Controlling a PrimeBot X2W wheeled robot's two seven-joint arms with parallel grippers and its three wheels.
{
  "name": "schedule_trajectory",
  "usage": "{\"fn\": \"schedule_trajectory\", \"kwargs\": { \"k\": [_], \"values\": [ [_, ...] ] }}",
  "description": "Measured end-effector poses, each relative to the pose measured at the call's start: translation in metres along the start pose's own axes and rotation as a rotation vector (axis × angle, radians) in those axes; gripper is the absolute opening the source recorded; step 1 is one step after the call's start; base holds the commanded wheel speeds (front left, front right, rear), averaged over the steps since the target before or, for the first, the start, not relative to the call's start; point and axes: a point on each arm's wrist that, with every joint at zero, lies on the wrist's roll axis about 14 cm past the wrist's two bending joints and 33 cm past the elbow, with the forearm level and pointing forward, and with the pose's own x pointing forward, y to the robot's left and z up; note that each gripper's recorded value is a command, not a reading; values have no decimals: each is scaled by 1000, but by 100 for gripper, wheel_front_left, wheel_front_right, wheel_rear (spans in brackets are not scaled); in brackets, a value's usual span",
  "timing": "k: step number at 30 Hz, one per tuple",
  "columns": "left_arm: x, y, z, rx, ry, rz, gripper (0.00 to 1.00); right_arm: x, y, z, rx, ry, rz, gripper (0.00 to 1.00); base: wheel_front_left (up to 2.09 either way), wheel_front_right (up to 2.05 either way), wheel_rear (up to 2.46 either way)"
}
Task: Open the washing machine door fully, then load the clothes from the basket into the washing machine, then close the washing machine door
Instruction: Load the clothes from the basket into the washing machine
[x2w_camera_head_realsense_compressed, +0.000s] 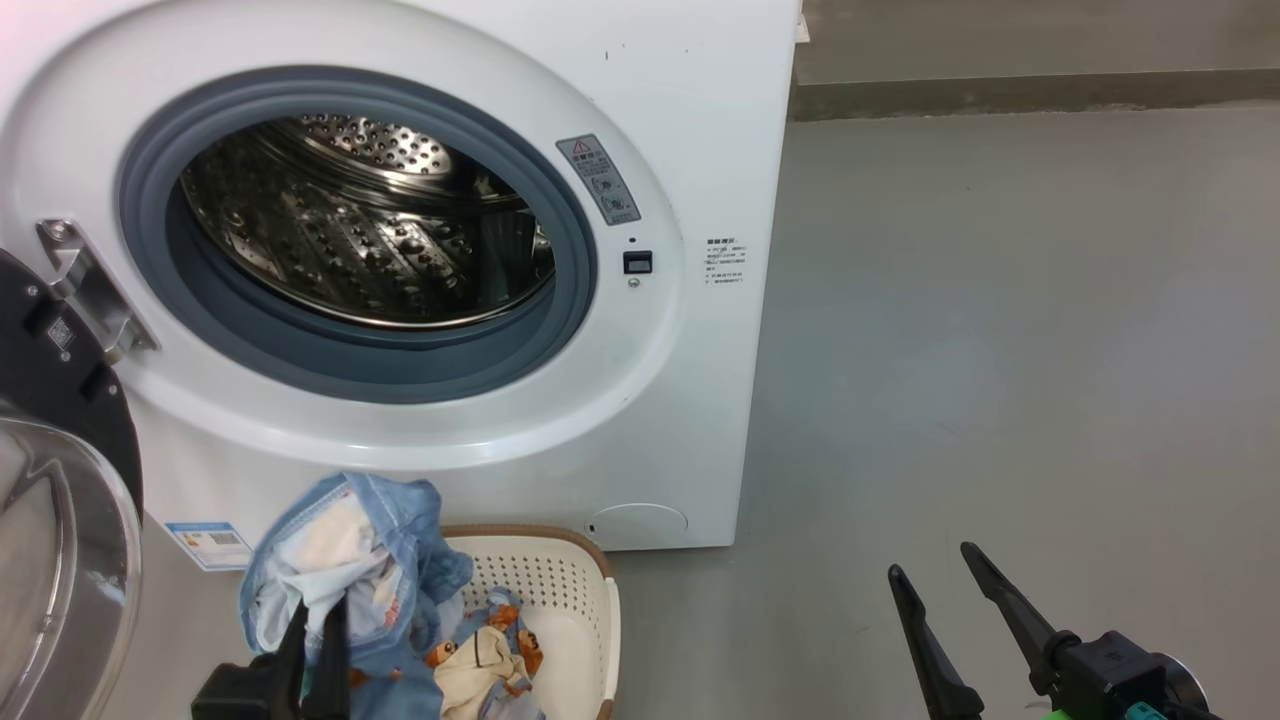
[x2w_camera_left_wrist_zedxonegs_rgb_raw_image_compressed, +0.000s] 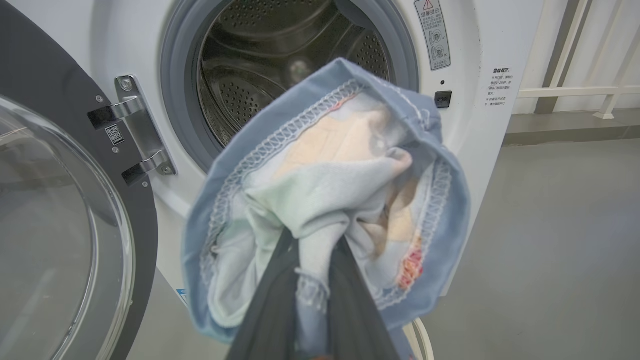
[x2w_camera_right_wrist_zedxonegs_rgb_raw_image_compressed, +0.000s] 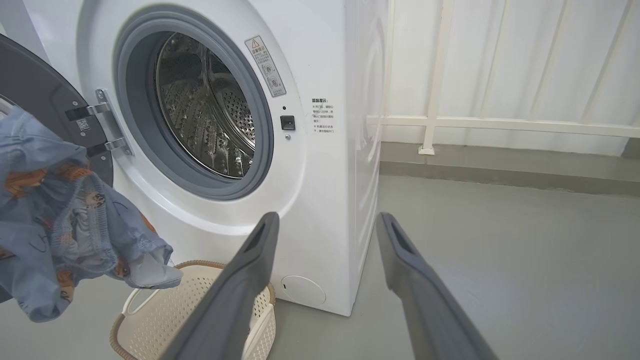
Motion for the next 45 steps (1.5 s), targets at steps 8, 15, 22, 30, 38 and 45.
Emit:
{"fn": "schedule_trajectory", "kwargs": {
  "k": [8,15,22,30,38,45],
  "values": [
    [0,2,-2,0,6,11,0,1,1,-1,3,2,2,100,0,0,0],
    [0,4,-7,-6,24,19,0,1,2,-3,6,9,5,100,0,0,0],
    [2,6,-22,-16,69,30,0,4,3,-8,12,24,10,100,0,0,0],
    [46,10,-31,-55,85,42,0,21,4,-17,13,44,32,100,0,0,0],
    [109,14,-37,-82,92,44,0,47,-5,-30,8,61,42,100,0,0,0],
    [171,15,-46,-102,125,22,0,69,-14,-51,13,85,42,100,0,0,0]
  ]
}}
